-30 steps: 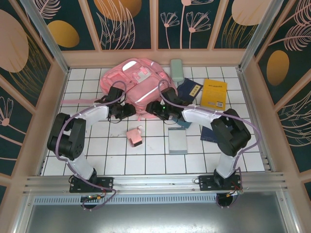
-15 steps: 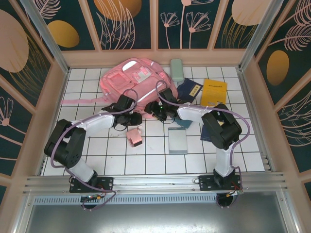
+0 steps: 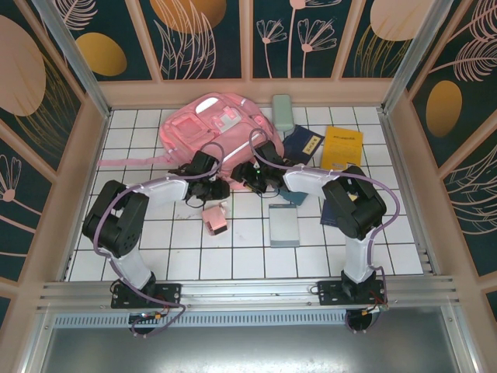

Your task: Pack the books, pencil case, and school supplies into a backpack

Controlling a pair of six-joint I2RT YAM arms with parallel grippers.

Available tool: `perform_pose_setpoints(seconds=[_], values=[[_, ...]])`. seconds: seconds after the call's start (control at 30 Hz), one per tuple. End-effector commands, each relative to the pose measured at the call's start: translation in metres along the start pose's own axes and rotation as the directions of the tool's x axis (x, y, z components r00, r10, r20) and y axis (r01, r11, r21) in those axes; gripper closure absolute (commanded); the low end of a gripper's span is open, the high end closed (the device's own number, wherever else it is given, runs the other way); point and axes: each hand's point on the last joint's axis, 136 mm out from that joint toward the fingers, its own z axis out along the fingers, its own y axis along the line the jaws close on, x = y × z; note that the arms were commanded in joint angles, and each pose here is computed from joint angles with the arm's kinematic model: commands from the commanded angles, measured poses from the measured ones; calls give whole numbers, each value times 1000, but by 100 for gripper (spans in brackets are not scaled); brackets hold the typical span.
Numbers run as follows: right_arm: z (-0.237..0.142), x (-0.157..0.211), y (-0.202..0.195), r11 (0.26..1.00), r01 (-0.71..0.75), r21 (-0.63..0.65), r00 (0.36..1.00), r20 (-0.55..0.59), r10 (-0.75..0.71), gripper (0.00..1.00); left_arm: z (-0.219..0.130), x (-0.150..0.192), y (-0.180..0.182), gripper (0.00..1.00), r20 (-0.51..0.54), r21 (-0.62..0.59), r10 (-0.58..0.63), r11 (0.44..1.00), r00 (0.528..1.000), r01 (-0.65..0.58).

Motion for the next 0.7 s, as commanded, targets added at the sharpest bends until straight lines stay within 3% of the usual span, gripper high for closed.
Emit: perform_pose_setpoints(seconds=[0.0,0.13,0.53,0.67], values=[[-7,-17,11,1000,0,-29,999,46,1,43,-8,-10,-9,65,17,152,-80,986,997,76],[-8,-19,10,999,-2,-33,999,47,4,43,-12,-13,-8,63,-2,246,-141,960,990,137],[-10,-20,6,1000,-5,-29,999,46,6,43,-17,-15,-15,65,-16,354,-186,918,982,179],[-10,-20,6,1000,-4,-30,999,46,6,43,-17,-15,-12,74,-15,353,-200,916,980,192]])
